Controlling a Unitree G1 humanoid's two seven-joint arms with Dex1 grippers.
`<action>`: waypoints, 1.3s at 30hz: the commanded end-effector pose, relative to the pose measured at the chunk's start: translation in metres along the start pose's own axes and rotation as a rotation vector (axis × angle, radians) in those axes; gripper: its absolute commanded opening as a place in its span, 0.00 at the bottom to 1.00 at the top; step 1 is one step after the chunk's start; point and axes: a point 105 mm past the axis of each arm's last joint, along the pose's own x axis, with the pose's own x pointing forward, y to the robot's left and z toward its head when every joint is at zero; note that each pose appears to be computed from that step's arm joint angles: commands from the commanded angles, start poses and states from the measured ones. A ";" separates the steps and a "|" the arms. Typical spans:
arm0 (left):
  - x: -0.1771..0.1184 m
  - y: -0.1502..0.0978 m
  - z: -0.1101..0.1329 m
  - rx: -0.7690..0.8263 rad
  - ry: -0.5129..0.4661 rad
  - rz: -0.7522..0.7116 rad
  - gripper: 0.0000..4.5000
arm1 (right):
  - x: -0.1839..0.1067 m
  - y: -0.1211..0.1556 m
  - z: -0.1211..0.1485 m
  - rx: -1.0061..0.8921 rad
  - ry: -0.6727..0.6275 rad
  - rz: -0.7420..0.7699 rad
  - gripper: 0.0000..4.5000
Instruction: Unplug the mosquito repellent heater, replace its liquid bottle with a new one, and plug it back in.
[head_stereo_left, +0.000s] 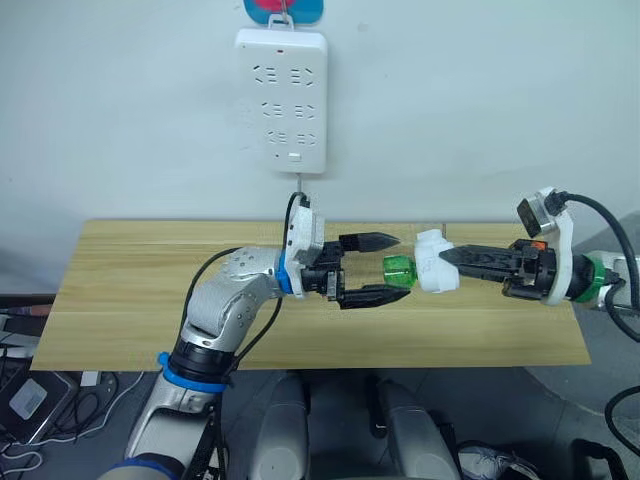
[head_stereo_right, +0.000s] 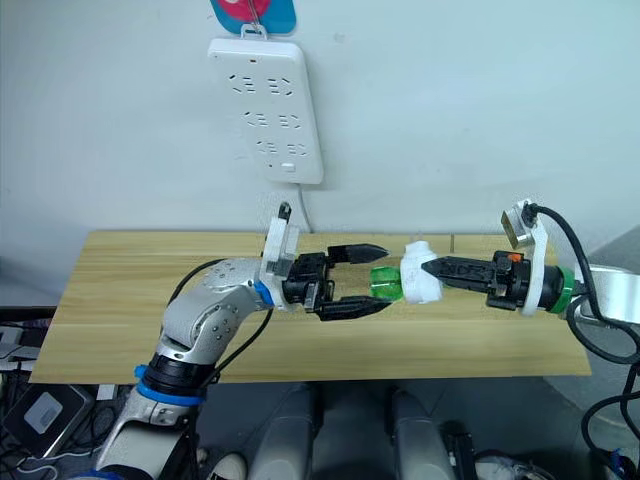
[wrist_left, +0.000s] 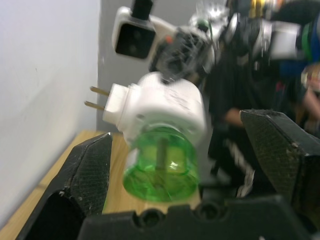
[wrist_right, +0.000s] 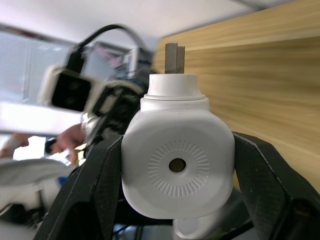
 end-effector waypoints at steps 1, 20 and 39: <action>0.007 -0.009 -0.002 0.194 0.129 -0.042 1.00 | 0.001 0.004 0.008 -0.044 -0.052 -0.043 0.66; 0.041 0.024 -0.036 0.702 0.470 0.235 1.00 | 0.029 0.007 -0.002 -0.134 -0.070 -0.191 0.66; 0.044 0.022 -0.042 0.673 0.494 0.232 0.51 | 0.038 0.019 -0.002 -0.175 -0.056 -0.154 0.66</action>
